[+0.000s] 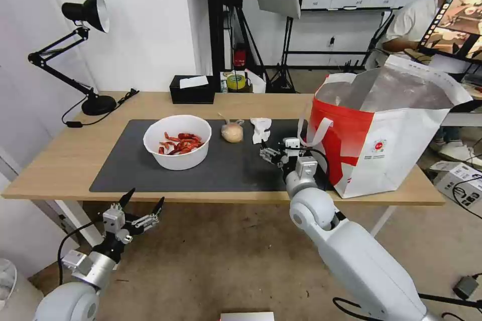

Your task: Pick up the trash from the table and place it into the takeout bag.

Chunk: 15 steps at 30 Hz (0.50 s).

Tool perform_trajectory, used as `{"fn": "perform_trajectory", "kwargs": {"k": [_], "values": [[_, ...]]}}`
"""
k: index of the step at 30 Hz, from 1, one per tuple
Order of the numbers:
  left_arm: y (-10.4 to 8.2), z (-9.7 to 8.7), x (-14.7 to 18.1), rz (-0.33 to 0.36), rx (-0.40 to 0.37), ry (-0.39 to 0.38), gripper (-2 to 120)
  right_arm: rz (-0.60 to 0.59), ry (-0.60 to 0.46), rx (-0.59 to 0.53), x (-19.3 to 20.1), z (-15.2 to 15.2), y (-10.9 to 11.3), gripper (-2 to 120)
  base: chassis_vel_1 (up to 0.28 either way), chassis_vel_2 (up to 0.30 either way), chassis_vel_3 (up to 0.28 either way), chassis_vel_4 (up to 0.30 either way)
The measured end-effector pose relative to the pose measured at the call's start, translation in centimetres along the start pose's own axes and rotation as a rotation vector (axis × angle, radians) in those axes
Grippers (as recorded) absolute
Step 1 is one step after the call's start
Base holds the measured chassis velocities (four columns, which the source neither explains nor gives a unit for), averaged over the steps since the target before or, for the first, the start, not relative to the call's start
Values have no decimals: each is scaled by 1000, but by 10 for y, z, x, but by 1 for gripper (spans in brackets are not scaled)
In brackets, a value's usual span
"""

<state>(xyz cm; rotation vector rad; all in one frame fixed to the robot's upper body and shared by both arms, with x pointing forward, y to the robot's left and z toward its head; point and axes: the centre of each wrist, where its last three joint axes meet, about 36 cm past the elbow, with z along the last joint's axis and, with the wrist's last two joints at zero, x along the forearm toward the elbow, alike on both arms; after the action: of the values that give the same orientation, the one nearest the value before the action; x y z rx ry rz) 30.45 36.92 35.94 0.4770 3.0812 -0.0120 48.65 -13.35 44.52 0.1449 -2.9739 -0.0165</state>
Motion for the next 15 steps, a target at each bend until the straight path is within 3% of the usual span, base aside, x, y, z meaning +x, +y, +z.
{"fn": "perform_trajectory", "kwargs": {"k": [15], "values": [[3, 0, 3, -10, -2, 4, 100, 38, 57, -26, -36, -20, 30, 100, 0, 0, 0, 0]]}}
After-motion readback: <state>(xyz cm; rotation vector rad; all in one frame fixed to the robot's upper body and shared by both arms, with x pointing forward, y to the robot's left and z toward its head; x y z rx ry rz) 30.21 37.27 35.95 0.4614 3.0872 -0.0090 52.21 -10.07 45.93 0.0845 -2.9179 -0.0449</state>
